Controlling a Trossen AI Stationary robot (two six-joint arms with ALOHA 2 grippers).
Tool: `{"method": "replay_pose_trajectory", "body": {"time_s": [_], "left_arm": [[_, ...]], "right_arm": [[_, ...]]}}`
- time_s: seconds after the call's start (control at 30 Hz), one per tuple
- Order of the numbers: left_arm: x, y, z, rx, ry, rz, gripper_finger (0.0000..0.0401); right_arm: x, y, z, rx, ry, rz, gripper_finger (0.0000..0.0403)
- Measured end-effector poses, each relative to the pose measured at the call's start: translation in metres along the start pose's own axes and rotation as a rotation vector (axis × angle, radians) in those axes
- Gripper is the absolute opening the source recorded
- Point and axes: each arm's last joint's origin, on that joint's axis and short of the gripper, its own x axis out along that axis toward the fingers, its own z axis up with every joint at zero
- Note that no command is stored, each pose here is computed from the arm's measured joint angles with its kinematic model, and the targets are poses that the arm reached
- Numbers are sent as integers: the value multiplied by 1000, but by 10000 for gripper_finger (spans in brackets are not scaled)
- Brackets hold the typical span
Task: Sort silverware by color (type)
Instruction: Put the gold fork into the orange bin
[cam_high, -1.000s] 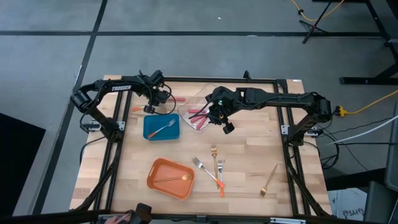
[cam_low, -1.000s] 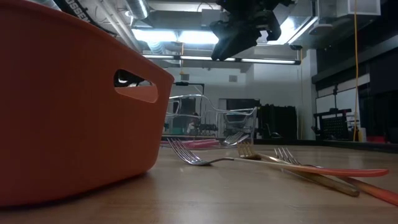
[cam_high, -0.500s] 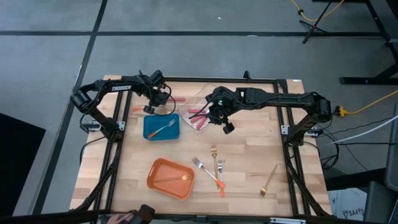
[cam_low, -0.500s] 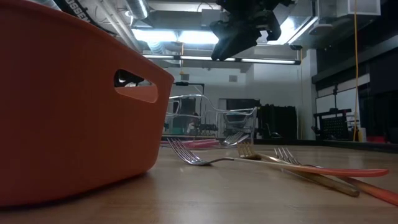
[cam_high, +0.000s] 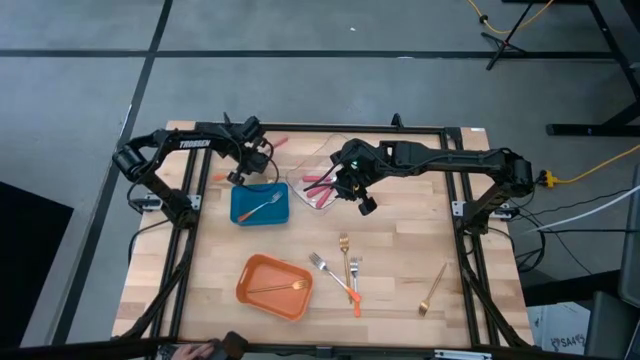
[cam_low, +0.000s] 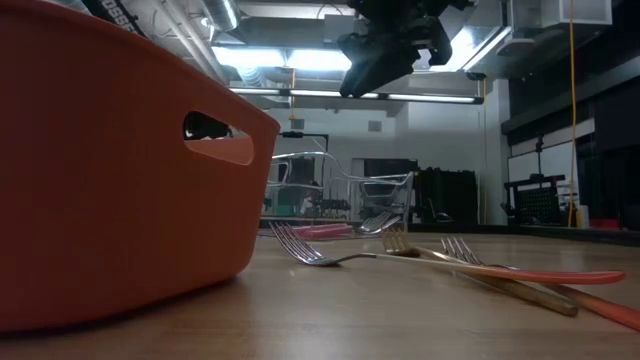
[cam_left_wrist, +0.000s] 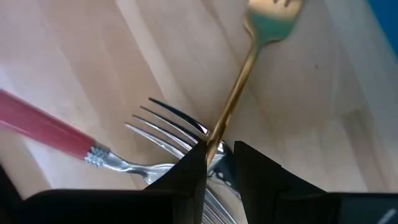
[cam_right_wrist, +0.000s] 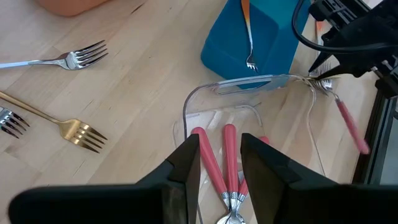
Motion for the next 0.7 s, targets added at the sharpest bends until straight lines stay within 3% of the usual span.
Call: {"method": "replay_pose_trajectory", "body": {"time_s": [0.7], "left_arm": [[1, 2, 0, 1, 5, 22, 63]], "right_arm": [[0, 0, 0, 0, 0, 0, 105]]}}
